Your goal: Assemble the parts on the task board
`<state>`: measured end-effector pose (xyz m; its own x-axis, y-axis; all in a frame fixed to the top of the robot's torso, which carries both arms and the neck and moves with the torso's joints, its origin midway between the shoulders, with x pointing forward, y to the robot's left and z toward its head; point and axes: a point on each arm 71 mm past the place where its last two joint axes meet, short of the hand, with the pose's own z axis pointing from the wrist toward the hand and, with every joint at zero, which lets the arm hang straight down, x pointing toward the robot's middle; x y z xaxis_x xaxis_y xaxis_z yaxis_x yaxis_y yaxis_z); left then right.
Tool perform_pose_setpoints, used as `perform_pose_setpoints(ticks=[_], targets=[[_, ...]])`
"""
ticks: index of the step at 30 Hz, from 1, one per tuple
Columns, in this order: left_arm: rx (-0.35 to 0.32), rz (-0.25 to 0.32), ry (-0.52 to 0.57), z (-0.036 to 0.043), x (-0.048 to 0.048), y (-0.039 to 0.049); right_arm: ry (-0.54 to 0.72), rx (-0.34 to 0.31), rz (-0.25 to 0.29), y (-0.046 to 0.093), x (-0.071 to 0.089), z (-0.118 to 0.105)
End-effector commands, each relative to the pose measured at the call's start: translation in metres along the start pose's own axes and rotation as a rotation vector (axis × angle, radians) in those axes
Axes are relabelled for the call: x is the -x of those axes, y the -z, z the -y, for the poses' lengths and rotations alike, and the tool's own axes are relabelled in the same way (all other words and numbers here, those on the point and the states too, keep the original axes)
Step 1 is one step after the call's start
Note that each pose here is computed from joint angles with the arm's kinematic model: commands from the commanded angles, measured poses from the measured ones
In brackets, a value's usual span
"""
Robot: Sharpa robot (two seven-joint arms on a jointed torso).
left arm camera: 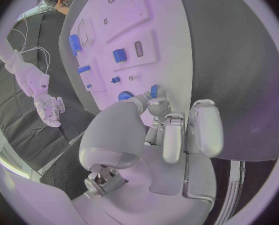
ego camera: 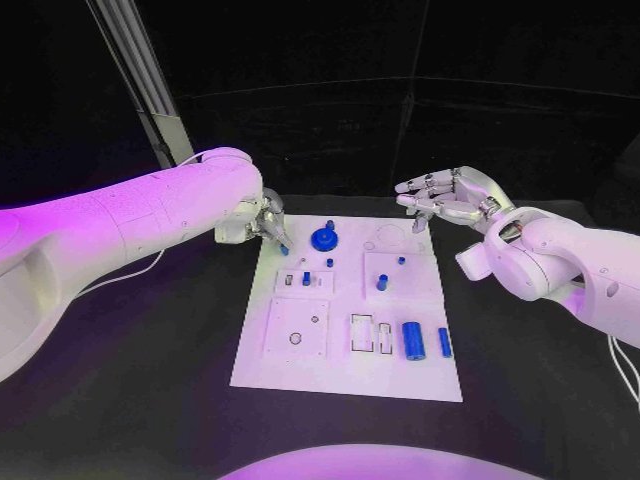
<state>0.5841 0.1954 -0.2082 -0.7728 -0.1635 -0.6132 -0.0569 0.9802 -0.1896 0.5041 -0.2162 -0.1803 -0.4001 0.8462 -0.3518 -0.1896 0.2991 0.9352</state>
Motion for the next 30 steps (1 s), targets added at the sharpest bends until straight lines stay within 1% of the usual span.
perform_pose_setpoints(ticks=[1,8,12,15,20,22,25,30], targets=[[-0.037,0.018,0.013,0.0006,0.0009,0.0015,-0.004,0.007,-0.010,-0.001,-0.001,-0.001],[-0.068,0.054,0.049,-0.0050,-0.0023,0.0080,-0.003,0.005,-0.010,-0.001,0.000,-0.001],[-0.090,0.081,0.063,-0.0083,-0.0068,0.0149,-0.003,0.004,-0.009,-0.001,0.000,0.000],[-0.115,0.099,0.071,-0.0096,-0.0128,0.0221,-0.002,0.003,-0.008,0.000,0.001,0.000],[-0.153,0.131,0.074,-0.0086,-0.0219,0.0321,-0.001,0.001,-0.005,0.000,0.003,0.001],[-0.168,0.143,0.077,-0.0089,-0.0272,0.0355,-0.001,0.001,-0.006,0.000,0.003,0.001],[-0.181,0.156,0.087,-0.0106,-0.0354,0.0392,0.000,0.001,-0.004,0.001,0.004,0.001],[-0.187,0.166,0.100,-0.0160,-0.0451,0.0432,0.003,-0.003,0.003,0.002,0.007,0.003]])
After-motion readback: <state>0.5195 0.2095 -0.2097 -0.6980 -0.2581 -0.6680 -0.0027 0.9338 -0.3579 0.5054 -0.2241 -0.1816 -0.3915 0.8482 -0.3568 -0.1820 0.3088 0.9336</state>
